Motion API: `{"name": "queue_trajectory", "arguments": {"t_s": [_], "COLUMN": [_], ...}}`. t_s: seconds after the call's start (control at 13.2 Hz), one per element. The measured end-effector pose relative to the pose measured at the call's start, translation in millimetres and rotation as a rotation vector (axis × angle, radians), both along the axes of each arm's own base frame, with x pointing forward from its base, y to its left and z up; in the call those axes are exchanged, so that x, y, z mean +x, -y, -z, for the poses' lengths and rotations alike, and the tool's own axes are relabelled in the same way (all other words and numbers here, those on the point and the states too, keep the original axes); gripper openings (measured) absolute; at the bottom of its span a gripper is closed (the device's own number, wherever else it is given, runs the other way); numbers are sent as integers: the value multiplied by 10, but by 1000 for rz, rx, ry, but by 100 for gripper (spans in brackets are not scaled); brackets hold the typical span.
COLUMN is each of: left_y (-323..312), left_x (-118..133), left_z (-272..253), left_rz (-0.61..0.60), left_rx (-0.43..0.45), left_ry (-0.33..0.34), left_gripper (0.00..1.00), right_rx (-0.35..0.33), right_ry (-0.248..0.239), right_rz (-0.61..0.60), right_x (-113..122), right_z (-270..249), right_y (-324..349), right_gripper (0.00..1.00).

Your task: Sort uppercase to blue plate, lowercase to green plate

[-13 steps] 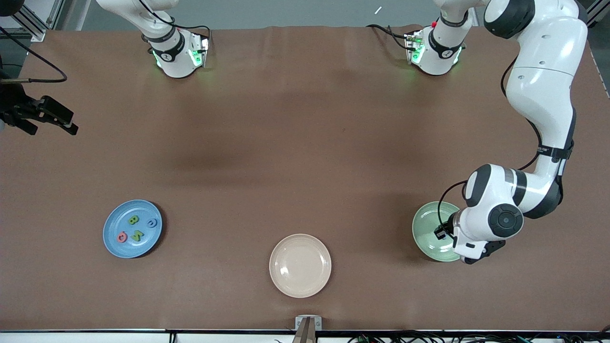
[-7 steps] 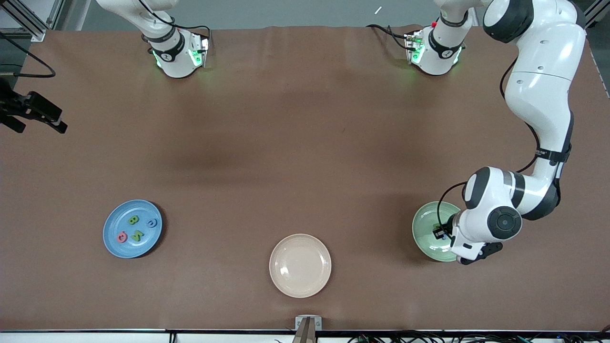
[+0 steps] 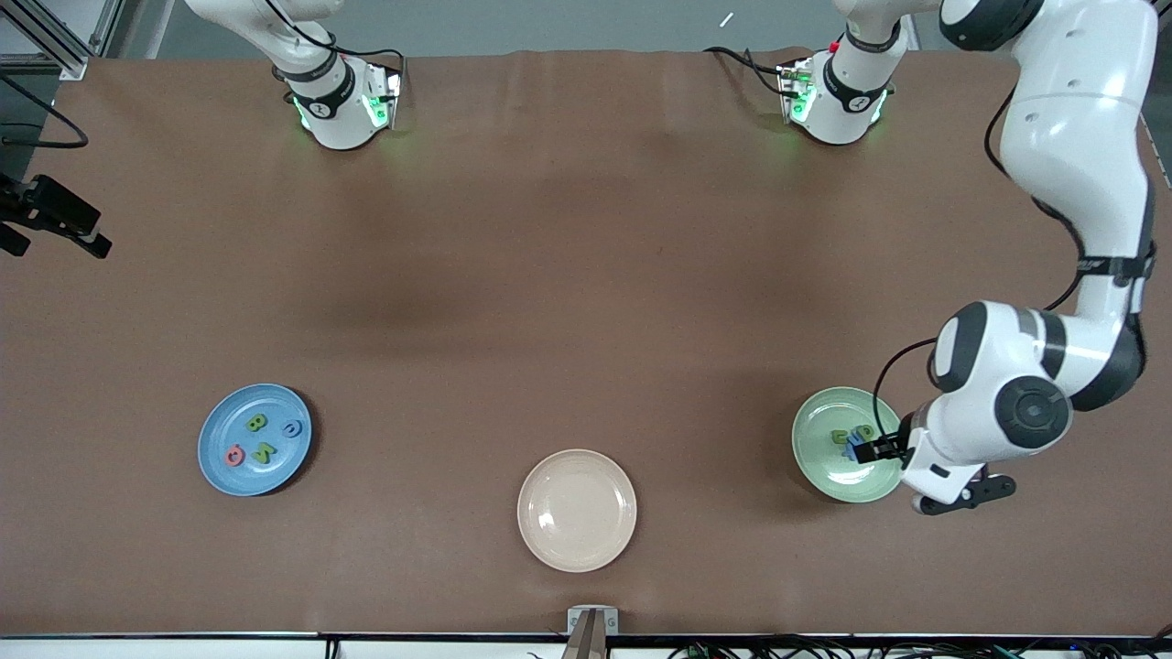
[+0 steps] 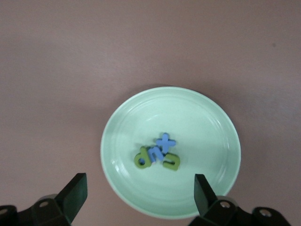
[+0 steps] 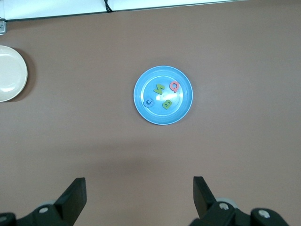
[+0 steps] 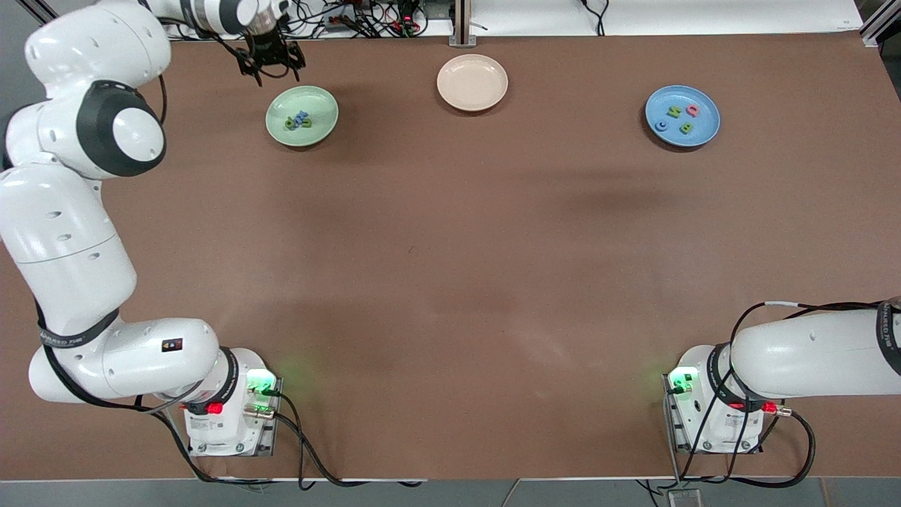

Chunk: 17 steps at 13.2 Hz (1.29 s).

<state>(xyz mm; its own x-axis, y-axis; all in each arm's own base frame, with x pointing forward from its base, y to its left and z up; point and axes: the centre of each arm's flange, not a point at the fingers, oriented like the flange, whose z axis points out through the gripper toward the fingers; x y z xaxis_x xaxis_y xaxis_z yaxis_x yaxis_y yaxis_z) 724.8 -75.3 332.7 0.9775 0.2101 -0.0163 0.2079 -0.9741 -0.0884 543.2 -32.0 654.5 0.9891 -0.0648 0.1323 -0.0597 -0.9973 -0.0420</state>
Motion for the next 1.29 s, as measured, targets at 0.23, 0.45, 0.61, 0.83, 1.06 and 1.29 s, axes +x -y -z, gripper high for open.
{"name": "queue_trajectory", "arguments": {"t_s": [0.23, 0.45, 0.61, 0.83, 1.06, 1.29], "left_y": [-120, -214, -210, -262, -279, -467], "left_x": [-112, -252, -435, -795, -1128, -1529], "left_z": [-611, -1069, -1523, -2262, -2660, -2861], "left_rz": [13, 46, 79, 114, 181, 198], "left_rx": [24, 47, 42, 1, -32, -78], "left_ry": [11, 3, -5, 23, 46, 41], "left_gripper": [100, 100, 100, 100, 100, 100], "right_rx": [-1, -2, -1, -3, -18, -33], "right_ry": [-1, -4, -23, -36, -46, -53], "right_rz": [-1, -1, -2, -2, -2, -3], "right_x": [43, 59, 48, 50, 81, 102], "right_z": [5, 15, 40, 66, 121, 156], "right_y": [-7, -5, -9, -10, 7, 11], "right_gripper": [100, 100, 100, 100, 100, 100]}}
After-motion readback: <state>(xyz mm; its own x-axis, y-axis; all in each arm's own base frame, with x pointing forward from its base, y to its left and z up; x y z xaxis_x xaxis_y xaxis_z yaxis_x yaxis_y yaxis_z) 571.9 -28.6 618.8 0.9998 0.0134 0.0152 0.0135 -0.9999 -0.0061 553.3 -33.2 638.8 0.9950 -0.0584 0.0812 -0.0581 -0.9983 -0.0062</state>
